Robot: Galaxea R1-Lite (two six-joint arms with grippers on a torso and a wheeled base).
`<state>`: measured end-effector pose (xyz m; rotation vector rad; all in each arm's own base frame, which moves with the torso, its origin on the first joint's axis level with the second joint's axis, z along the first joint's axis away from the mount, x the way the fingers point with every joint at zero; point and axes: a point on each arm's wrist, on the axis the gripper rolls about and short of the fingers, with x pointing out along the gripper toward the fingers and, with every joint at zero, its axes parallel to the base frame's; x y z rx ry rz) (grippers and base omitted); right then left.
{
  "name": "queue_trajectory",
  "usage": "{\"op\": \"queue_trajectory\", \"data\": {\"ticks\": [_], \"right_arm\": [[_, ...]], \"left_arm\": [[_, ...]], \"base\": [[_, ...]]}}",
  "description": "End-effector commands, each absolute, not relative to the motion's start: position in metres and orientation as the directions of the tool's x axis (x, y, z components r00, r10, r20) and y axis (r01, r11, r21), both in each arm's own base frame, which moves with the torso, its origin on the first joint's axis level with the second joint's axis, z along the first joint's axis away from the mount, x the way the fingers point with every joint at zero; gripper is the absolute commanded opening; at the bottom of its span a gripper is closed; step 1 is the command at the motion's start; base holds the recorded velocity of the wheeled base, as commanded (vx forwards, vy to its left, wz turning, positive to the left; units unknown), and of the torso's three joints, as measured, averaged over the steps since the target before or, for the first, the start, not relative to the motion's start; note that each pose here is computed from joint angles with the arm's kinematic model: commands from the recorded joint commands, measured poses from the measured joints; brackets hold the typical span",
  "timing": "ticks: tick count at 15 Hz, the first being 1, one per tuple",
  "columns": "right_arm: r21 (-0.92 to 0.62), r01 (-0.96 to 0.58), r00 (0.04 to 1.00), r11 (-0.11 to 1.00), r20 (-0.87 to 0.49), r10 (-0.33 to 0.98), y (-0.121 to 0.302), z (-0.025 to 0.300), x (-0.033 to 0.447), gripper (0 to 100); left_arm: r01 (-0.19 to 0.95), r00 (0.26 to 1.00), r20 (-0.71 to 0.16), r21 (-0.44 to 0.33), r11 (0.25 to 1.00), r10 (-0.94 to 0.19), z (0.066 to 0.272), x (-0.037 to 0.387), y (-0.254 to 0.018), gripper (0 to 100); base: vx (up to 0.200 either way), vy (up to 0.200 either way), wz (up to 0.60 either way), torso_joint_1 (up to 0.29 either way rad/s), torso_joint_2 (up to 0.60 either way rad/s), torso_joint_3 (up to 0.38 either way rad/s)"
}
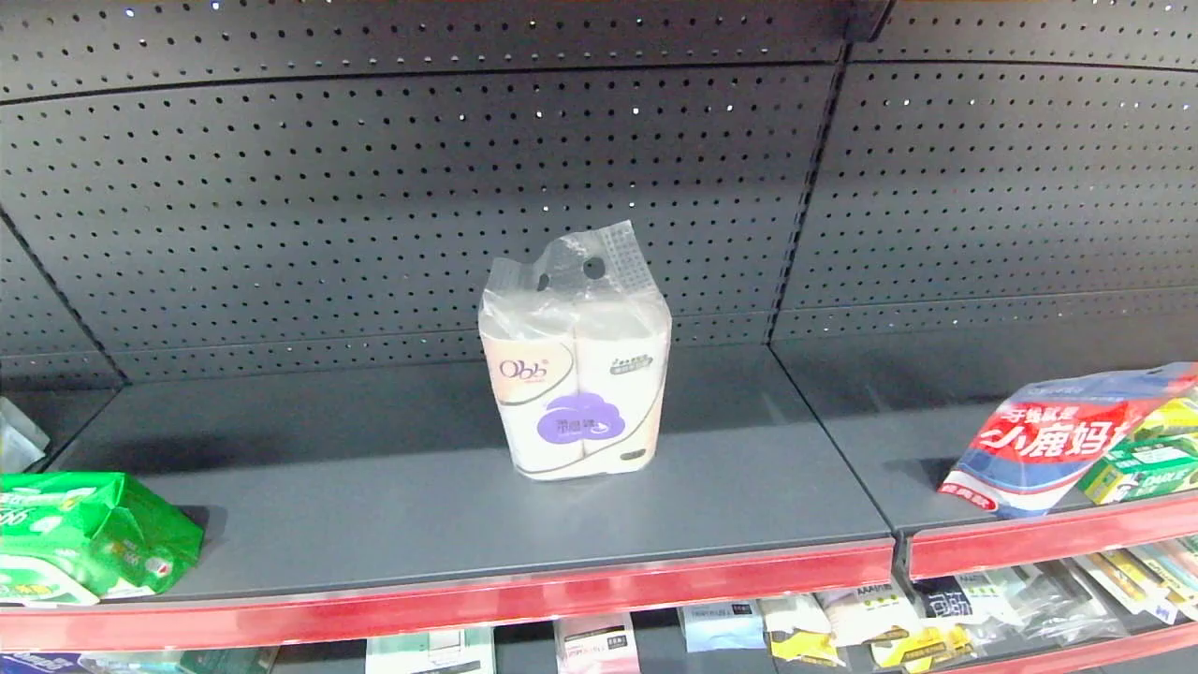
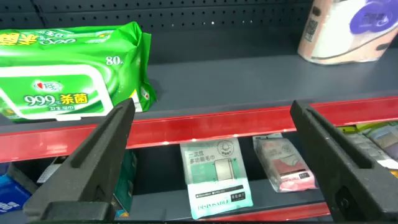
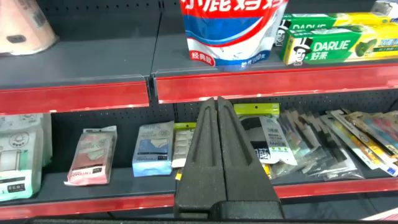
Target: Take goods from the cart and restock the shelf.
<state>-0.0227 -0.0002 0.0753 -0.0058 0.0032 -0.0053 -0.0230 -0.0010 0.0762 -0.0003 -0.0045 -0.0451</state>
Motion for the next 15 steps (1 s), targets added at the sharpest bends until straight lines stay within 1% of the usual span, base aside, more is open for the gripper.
{"op": "queue_trajectory", "data": {"ticks": [1,5,7,13,15], "right_arm": [[-0.006,0.005,1.000,1.000,-0.003,-0.005,-0.0002,0.0754,-0.0227,0],[-0.006,0.005,1.000,1.000,-0.003,-0.005,-0.0002,0.0754,-0.0227,0],[-0.006,0.005,1.000,1.000,-0.003,-0.005,-0.0002,0.0754,-0.0227,0],[-0.006,0.005,1.000,1.000,-0.003,-0.005,-0.0002,0.0754,-0.0227,0],[-0.008,0.005,1.000,1.000,-0.003,-0.005,-0.0002,0.0754,-0.0227,0]], "left_arm": [[0.046,0.999,0.003,-0.001,0.999,-0.046,0.0763,-0.0228,-0.0010,100],[0.044,0.999,0.003,0.000,0.999,-0.044,0.0763,-0.0228,-0.0009,100],[0.044,0.999,0.003,0.000,0.999,-0.044,0.0763,-0.0228,-0.0009,100],[0.044,0.999,0.003,-0.001,0.999,-0.044,0.0763,-0.0228,-0.0009,100],[0.044,0.999,0.003,0.000,0.999,-0.044,0.0763,-0.0228,-0.0009,100]], "base": [[0.000,0.000,0.00,0.000,0.00,0.000],[0.000,0.000,0.00,0.000,0.00,0.000],[-0.200,0.000,0.00,0.005,0.01,0.002],[0.000,0.000,0.00,0.000,0.00,0.000],[0.000,0.000,-0.60,0.007,0.00,0.000]]}}
